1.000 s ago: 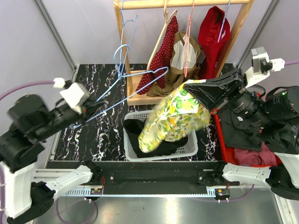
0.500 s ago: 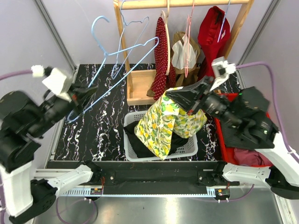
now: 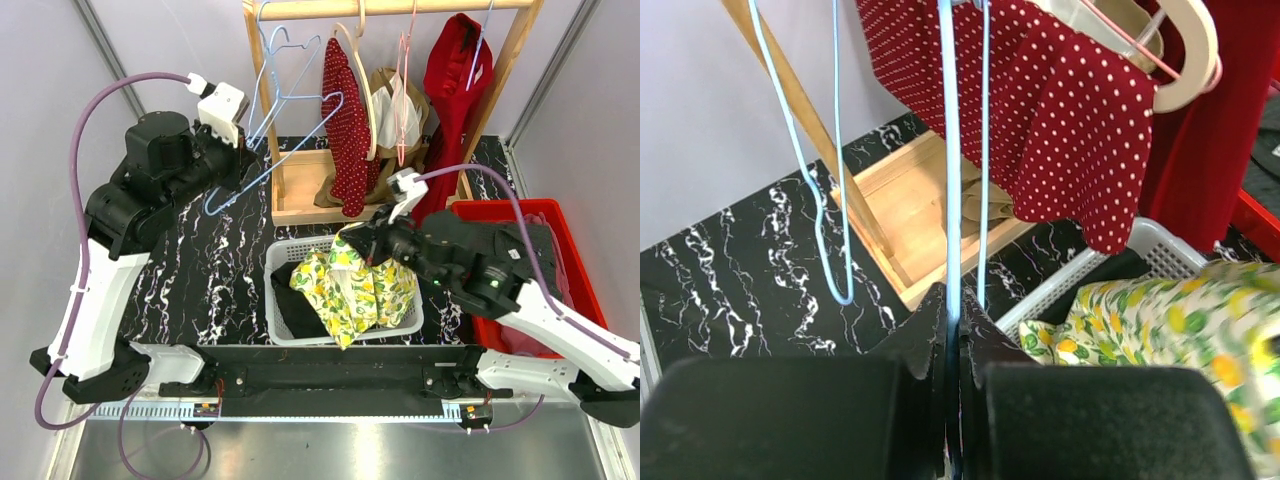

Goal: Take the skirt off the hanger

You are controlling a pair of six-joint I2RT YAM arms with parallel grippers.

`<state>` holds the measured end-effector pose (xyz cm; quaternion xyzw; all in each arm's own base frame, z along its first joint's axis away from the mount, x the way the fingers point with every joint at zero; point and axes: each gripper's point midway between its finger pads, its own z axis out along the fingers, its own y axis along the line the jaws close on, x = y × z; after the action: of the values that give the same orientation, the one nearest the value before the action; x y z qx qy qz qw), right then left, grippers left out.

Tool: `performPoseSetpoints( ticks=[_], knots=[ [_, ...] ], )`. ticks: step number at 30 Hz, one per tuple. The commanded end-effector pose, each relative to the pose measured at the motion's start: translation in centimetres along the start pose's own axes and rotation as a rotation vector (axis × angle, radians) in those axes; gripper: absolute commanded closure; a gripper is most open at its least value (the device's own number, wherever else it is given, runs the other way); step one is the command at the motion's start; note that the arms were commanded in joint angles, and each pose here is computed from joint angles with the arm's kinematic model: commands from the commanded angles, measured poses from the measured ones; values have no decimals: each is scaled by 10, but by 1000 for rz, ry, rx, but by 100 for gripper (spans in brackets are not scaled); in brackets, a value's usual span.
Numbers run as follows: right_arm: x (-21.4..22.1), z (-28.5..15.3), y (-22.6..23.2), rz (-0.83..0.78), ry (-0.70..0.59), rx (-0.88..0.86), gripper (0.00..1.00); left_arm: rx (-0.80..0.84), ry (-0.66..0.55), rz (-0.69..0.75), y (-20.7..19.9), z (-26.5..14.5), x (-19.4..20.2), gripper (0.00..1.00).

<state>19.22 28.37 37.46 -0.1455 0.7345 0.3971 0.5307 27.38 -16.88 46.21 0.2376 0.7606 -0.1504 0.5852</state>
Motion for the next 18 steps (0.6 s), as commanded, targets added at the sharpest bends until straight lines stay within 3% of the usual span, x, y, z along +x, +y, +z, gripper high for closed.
performPoseSetpoints(
  ticks=[1,18],
  knots=[
    [33,29,-15,0,44,47,100,-82,-163,-35,15,-17,-47,100],
    [130,61,-65,7,181,169,100,-241,-96,-55,43,60,-51,100]
  ],
)
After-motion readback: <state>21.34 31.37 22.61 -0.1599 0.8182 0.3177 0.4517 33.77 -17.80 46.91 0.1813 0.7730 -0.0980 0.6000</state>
